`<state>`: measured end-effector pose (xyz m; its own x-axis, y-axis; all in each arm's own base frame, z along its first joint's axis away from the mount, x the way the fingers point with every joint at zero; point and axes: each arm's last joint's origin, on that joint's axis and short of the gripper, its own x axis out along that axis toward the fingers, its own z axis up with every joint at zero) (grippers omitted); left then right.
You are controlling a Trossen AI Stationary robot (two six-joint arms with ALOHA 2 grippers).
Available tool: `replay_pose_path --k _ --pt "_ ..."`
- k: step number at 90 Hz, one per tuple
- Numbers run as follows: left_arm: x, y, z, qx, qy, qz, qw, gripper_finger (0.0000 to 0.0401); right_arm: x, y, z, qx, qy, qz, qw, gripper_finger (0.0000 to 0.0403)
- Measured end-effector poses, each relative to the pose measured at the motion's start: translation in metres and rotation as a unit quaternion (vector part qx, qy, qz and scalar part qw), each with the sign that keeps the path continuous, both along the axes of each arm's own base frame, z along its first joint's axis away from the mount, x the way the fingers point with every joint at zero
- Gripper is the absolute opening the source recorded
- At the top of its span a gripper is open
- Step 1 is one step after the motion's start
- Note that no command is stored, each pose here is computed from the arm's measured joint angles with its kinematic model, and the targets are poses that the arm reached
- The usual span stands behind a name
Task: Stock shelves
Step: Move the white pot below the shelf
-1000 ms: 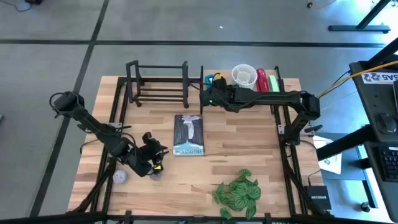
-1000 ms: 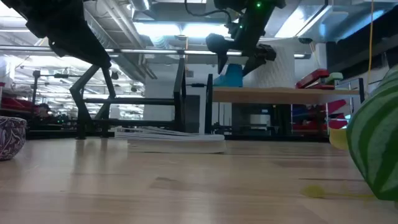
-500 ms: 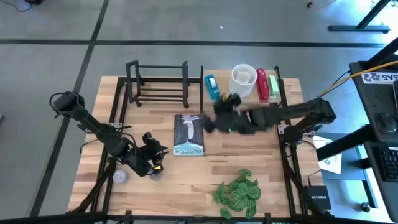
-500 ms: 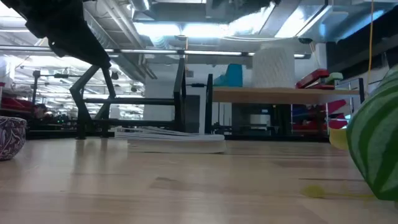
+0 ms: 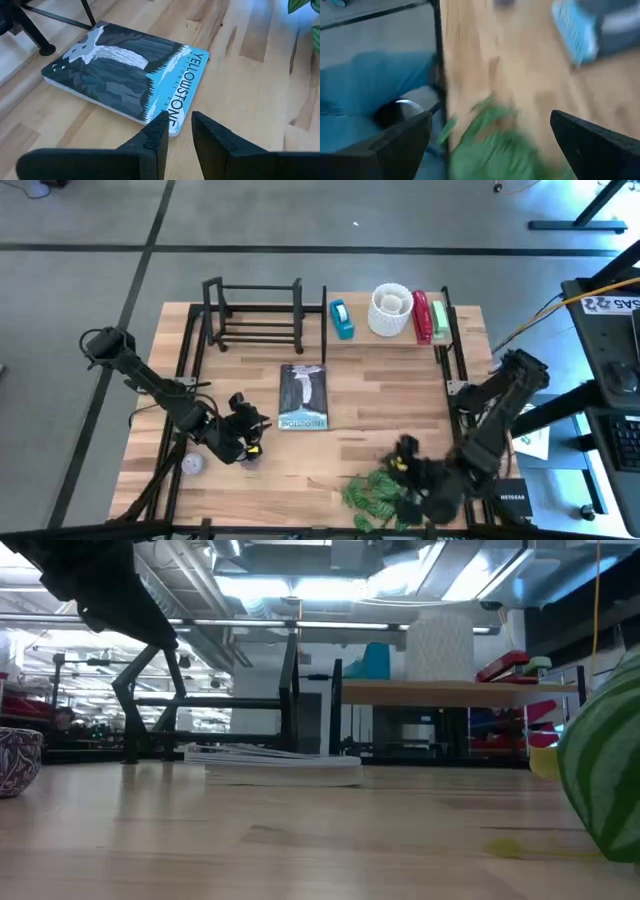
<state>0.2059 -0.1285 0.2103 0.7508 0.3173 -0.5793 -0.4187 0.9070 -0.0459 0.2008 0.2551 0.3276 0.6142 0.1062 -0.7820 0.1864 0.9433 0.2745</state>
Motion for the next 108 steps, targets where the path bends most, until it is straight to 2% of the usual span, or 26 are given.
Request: replay_pose_path --k 21,33,47,66,81,92,108 --pt "0.001 0.000 0.000 -0.005 -0.005 0.002 1.000 0.0067 -0.056 0.036 -0.035 -0.017 0.108 -0.057 0.992 0.0390" --pt "0.001 0.000 0.001 -0.007 -0.009 0.008 1.000 0.0067 -0.077 0.056 -0.064 -0.039 0.129 -0.080 0.988 0.0390" --pt "0.001 0.000 0.001 -0.003 -0.011 0.012 1.000 0.0067 -0.082 0.083 -0.111 -0.058 0.136 -0.080 0.986 0.0390" --pt "0.001 0.001 0.001 0.014 -0.009 0.008 1.000 0.0067 -0.071 0.101 -0.168 -0.100 0.135 -0.094 0.981 0.0390" --pt "0.001 0.001 0.001 0.020 -0.006 0.005 1.000 0.0067 -0.066 0.105 -0.201 -0.120 0.079 -0.152 0.978 0.0390" --pt "0.001 0.001 0.001 0.011 -0.009 0.010 1.000 0.0067 -0.069 0.108 -0.214 -0.134 0.012 -0.166 0.977 0.0390" --pt "0.001 0.001 0.001 0.000 -0.013 0.018 1.000 0.0067 -0.078 0.108 -0.236 -0.161 -0.039 -0.180 0.970 0.0390"
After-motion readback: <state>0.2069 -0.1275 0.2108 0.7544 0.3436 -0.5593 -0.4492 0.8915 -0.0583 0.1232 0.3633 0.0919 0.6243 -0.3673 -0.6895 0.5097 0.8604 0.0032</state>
